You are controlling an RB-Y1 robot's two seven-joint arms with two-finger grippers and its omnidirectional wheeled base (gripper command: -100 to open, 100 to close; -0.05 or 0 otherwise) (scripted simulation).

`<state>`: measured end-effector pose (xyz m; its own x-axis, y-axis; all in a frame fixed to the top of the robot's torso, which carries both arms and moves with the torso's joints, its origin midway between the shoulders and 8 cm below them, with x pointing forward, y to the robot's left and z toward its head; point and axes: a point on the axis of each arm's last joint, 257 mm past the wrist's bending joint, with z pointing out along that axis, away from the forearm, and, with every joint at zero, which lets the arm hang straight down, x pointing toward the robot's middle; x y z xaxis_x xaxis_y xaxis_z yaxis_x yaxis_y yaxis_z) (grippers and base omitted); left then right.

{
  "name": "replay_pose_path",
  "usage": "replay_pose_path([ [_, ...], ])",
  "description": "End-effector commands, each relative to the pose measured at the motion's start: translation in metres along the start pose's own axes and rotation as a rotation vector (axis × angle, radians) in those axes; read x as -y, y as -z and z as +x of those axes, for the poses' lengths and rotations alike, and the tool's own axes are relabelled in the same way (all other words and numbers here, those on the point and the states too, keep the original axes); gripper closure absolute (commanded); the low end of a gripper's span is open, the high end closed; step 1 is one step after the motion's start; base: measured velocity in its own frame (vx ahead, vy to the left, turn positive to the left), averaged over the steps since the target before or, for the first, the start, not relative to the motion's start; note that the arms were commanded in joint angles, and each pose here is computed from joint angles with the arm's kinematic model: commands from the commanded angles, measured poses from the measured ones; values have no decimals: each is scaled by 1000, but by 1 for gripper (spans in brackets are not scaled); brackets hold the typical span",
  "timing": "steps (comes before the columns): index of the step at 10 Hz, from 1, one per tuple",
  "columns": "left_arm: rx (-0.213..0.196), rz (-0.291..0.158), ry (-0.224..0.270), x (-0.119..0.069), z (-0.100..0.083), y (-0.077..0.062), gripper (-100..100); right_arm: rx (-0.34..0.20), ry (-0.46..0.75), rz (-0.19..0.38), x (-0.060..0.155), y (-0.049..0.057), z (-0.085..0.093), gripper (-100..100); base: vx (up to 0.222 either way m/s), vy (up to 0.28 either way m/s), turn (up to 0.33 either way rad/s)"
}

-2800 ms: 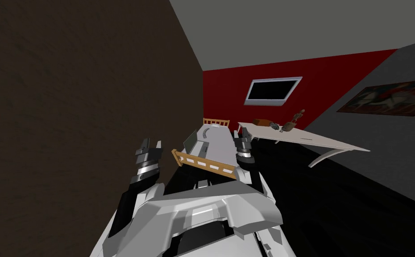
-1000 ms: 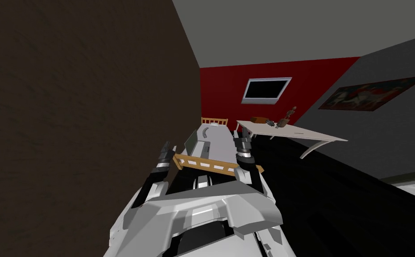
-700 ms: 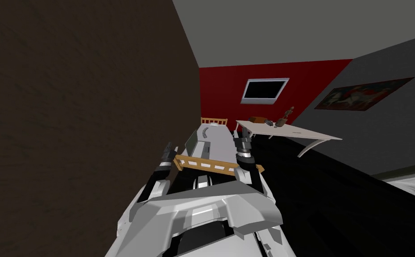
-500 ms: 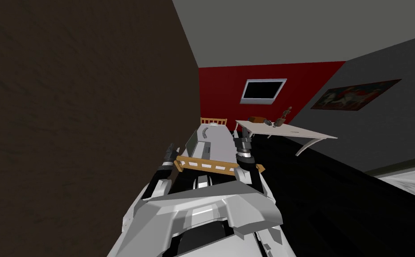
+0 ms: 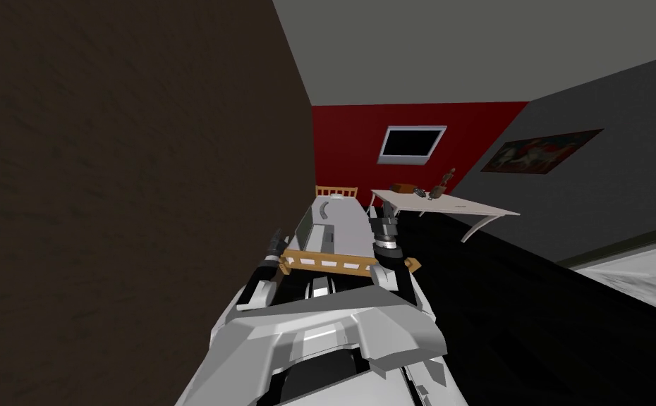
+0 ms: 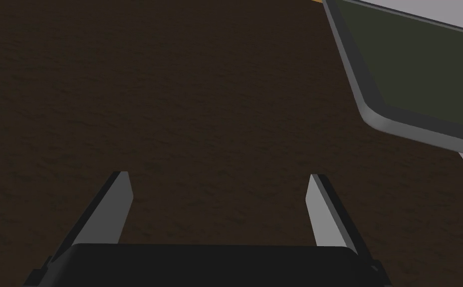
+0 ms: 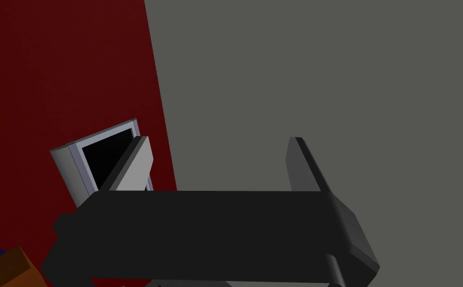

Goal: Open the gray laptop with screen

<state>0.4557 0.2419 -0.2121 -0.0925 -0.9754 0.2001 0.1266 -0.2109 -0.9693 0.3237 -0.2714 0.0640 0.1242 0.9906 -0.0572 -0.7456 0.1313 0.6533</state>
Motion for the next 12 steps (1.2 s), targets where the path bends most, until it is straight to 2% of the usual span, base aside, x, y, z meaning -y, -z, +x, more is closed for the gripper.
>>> replay_pose_path([
  [1, 0, -51, 19, -23, 2, -2, -100, 0, 0, 0, 0, 0, 0, 0, 37, 95, -28],
  [7, -1, -196, 96, -92, 17, -8, -100, 0, 0, 0, 0, 0, 0, 0, 39, 109, -78],
  [12, -1, -283, 173, -134, 42, -10, -100, 0, 0, 0, 0, 0, 0, 0, 37, 83, -62],
])
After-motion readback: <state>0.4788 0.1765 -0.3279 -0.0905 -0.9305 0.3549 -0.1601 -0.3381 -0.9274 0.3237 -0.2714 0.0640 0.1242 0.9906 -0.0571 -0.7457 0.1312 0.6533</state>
